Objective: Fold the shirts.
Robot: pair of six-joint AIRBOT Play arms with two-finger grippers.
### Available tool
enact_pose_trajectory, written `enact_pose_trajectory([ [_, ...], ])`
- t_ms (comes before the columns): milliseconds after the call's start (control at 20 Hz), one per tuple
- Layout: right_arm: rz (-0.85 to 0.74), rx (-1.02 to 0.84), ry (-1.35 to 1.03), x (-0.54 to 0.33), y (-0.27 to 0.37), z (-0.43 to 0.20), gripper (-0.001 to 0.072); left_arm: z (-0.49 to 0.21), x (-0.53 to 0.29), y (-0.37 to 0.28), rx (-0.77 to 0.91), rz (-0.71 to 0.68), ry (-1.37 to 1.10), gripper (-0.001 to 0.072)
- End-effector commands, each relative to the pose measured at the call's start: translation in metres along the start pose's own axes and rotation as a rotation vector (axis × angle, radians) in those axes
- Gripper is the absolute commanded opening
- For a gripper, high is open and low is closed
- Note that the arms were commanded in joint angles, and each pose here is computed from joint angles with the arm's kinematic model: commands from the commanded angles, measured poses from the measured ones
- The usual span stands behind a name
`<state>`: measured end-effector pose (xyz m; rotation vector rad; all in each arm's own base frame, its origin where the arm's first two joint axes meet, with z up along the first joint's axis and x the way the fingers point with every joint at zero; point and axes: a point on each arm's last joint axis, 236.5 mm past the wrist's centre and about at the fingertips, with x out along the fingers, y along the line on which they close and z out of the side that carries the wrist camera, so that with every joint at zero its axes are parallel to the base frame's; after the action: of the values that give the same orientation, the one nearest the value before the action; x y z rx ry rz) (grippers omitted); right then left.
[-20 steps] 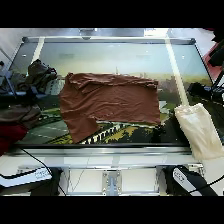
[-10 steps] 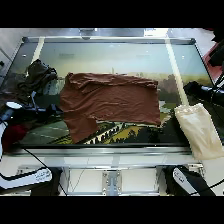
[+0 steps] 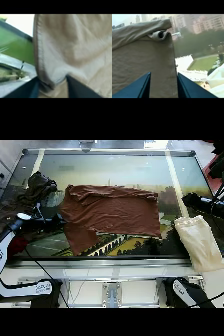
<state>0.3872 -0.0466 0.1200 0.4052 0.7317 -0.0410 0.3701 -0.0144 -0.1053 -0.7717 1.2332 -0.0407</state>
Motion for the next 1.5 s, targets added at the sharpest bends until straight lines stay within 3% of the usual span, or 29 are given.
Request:
enact_pose_trajectory([
  [0,0.004,-0.006,0.01,0.0,0.001,-0.002,0.0388,0.006,0.001,-0.018,-0.034,-0.076,-0.023,0.0107],
  [50,0.007,-0.006,0.023,0.0,0.001,-0.006,0.0388,0.008,0.0,-0.025,-0.021,-0.105,-0.032,0.0014],
  [300,0.007,-0.007,0.184,0.0,-0.001,-0.047,0.0388,0.019,-0.01,-0.059,-0.023,-0.234,-0.055,0.0015],
  [500,-0.042,0.133,0.401,0.019,-0.025,-0.136,0.0391,0.023,-0.021,-0.077,0.039,-0.274,-0.041,0.0015],
  [600,-0.011,0.263,0.486,0.03,-0.021,-0.187,0.0544,0.028,-0.025,-0.082,0.054,-0.284,-0.046,0.0015],
  [800,0.075,0.48,0.558,0.039,-0.001,-0.24,0.0562,0.022,-0.027,-0.087,0.075,-0.3,-0.022,0.0015],
  [1050,0.04,0.71,0.359,0.069,-0.015,-0.227,0.0562,0.022,-0.027,-0.087,0.09,-0.3,-0.024,0.0015],
  [1450,0.008,0.765,0.308,0.1,-0.007,-0.235,0.055,0.022,-0.027,-0.087,0.09,-0.299,-0.025,0.0015],
])
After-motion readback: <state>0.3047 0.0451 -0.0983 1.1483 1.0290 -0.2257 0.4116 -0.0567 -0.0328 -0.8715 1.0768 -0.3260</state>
